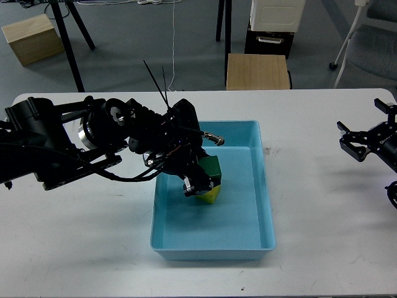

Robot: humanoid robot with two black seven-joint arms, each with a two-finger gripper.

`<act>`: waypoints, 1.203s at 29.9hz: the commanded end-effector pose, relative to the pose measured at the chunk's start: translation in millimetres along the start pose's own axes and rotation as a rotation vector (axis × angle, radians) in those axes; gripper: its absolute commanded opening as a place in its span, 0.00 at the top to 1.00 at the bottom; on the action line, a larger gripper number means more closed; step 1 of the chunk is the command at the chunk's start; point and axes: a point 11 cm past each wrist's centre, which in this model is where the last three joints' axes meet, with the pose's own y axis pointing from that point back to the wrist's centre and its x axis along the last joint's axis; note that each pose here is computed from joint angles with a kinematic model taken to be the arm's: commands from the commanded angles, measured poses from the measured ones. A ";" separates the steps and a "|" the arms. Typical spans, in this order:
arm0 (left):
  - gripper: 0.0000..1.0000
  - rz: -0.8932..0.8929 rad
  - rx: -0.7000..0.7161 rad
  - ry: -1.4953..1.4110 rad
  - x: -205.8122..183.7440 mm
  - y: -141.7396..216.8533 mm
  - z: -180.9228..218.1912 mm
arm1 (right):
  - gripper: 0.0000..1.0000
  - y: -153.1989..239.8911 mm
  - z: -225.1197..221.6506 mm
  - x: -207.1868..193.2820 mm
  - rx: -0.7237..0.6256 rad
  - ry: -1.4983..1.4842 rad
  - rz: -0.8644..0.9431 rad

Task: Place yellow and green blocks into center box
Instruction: 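Lower the green cube onto the yellow cube and open the left gripper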

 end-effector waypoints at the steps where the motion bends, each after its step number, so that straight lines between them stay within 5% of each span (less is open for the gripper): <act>1: 0.46 -0.009 0.024 0.018 -1.1 -2.2 -9.2 | 0.01 0.1 -1.1 -0.1 0.002 0.001 -0.002; 31: 0.43 -0.033 -0.006 0.074 -18.6 -25.0 -0.5 | 0.01 9.0 -17.5 -0.7 0.023 0.030 0.009; 33: 0.36 -0.032 -0.006 0.075 -18.2 -24.8 -0.6 | 0.01 9.2 -16.8 -0.3 0.021 0.029 0.010; 36: 0.04 -0.019 -0.003 0.076 -14.2 -23.4 -1.8 | 0.01 9.3 -17.2 -0.1 0.022 0.030 0.010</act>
